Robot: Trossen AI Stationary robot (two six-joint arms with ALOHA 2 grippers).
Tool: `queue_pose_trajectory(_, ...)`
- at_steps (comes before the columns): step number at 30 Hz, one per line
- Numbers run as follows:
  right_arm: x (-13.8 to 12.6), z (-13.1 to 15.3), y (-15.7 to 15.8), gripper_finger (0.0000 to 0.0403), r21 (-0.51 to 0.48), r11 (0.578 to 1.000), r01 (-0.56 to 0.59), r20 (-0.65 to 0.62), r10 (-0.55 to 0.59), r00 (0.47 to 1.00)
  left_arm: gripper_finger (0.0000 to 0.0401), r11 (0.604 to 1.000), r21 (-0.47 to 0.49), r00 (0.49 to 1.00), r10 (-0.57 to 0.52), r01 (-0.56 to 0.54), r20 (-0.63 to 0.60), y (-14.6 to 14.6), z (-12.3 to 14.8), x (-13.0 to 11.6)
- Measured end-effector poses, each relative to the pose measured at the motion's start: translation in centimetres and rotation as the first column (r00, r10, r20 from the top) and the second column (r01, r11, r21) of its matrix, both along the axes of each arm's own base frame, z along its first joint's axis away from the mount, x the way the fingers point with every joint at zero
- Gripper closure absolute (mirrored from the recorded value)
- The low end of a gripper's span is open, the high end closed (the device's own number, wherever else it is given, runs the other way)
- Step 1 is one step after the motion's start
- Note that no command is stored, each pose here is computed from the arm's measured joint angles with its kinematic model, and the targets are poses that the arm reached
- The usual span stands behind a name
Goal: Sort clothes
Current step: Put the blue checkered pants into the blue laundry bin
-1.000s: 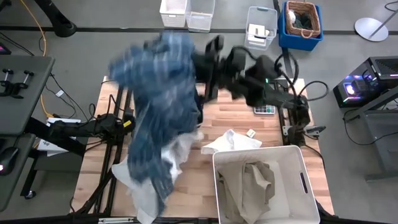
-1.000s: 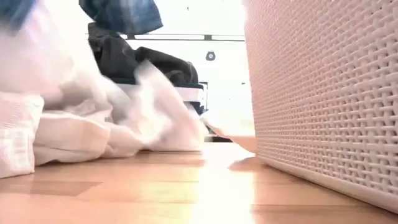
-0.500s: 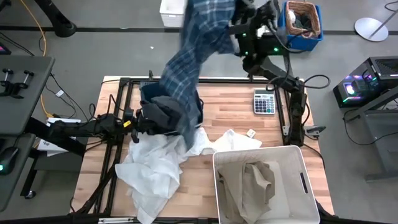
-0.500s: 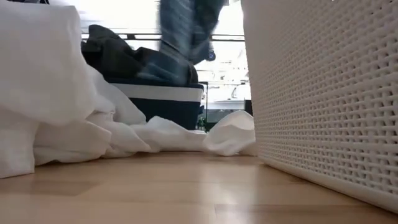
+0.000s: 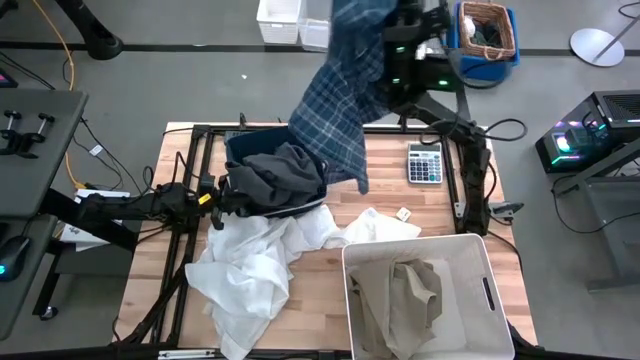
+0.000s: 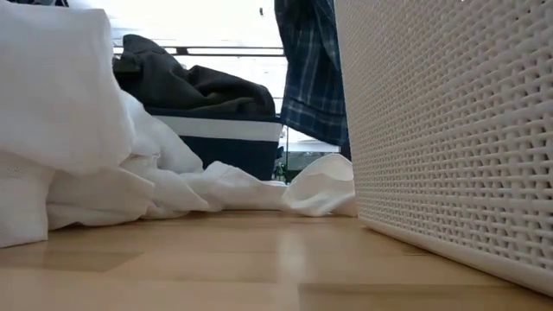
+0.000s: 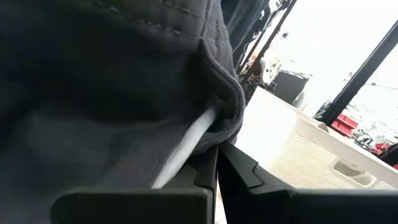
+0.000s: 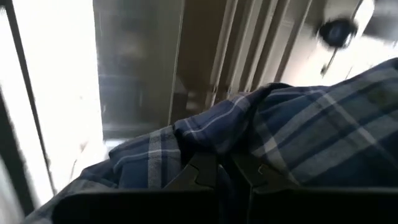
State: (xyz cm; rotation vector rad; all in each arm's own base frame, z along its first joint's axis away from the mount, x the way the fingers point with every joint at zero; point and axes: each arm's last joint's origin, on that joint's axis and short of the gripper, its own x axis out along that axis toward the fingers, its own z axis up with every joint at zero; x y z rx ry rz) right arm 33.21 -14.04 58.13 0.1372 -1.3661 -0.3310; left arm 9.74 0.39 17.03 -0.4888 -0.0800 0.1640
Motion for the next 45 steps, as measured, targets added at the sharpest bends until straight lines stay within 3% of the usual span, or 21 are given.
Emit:
queue_pose_trajectory(5, 5.6, -4.5, -1.9, 0.0402, 0.05, 0.983, -0.175, -0.161, 0.181, 0.97, 0.04, 1.0, 0.0, 1.0, 0.0, 0.0, 0.0, 0.0, 0.0, 0.0)
queue_pose_trajectory(12, 10.7, -10.1, -2.2, 0.0402, 0.117, 0.935, -0.334, -0.114, 0.347, 0.931, 0.04, 1.0, 0.0, 1.0, 0.0, 0.0, 0.0, 0.0, 0.0, 0.0)
queue_pose_trajectory(15, 13.0, -12.0, -0.8, 0.0402, 0.103, 0.908, -0.406, -0.206, 0.419, 0.884, 0.04, 1.0, 0.0, 1.0, 0.0, 0.0, 0.0, 0.0, 0.0, 0.0)
queue_pose_trajectory(17, 14.8, -13.5, 0.6, 0.0402, 0.107, 0.876, -0.47, -0.306, 0.479, 0.823, 0.04, 1.0, 0.0, 1.0, 0.0, 0.0, 0.0, 0.0, 0.0, 0.0)
queue_pose_trajectory(20, 17.3, -15.7, 2.8, 0.0402, 0.182, 0.825, -0.535, -0.486, 0.549, 0.68, 0.04, 1.0, 0.0, 1.0, 0.0, 0.0, 0.0, 0.0, 0.0, 0.0)
queue_pose_trajectory(25, 19.7, -19.0, 5.5, 0.0402, 0.326, 0.79, -0.52, -0.749, 0.551, 0.368, 0.04, 1.0, 0.0, 1.0, 0.0, 0.0, 0.0, 0.0, 0.0, 0.0)
queue_pose_trajectory(28, 19.8, -20.4, 6.2, 0.0402, 0.393, 0.812, -0.431, -0.84, 0.508, 0.191, 0.04, 1.0, 0.0, 1.0, 0.0, 0.0, -0.001, 0.0, 0.0, 0.0)
queue_pose_trajectory(30, 18.9, -20.7, 6.2, 0.0402, 0.417, 0.855, -0.307, -0.884, 0.46, 0.079, 0.04, 1.0, 0.0, 1.0, 0.0, 0.0, -0.001, 0.0, 0.0, 0.0)
queue_pose_trajectory(33, 17.3, -21.0, 5.6, 0.0402, 0.406, 0.91, -0.086, -0.914, 0.404, -0.046, 0.04, 1.0, 0.0, 1.0, 0.0, 0.0, -0.001, 0.0, 0.0, 0.0)
queue_pose_trajectory(35, 16.3, -21.1, 4.9, 0.0402, 0.379, 0.925, 0.025, -0.919, 0.379, -0.11, 0.04, 1.0, 0.0, 1.0, 0.0, 0.0, -0.001, 0.0, 0.0, 0.0)
queue_pose_trajectory(38, 14.1, -21.0, 4.5, 0.0402, 0.338, 0.931, 0.138, -0.891, 0.364, -0.271, 0.04, 1.0, 0.0, 1.0, 0.0, 0.0, 0.0, 0.0, 0.0, 0.0)
queue_pose_trajectory(42, 12.2, -23.3, 5.4, 0.0402, 0.322, 0.922, 0.216, -0.75, 0.387, -0.537, 0.04, 1.0, 0.0, 1.0, 0.0, 0.0, -0.002, 0.0, 0.0, 0.0)
queue_pose_trajectory(43, 12.5, -24.2, 6.0, 0.0402, 0.317, 0.925, 0.208, -0.729, 0.378, -0.571, 0.04, 1.0, 0.0, 1.0, 0.0, 0.0, -0.002, 0.0, 0.0, 0.0)
queue_pose_trajectory(45, 13.3, -25.5, 7.1, 0.0402, 0.33, 0.931, 0.156, -0.725, 0.356, -0.59, 0.04, 1.0, 0.0, 1.0, 0.0, 0.0, -0.003, 0.0, 0.0, 0.0)
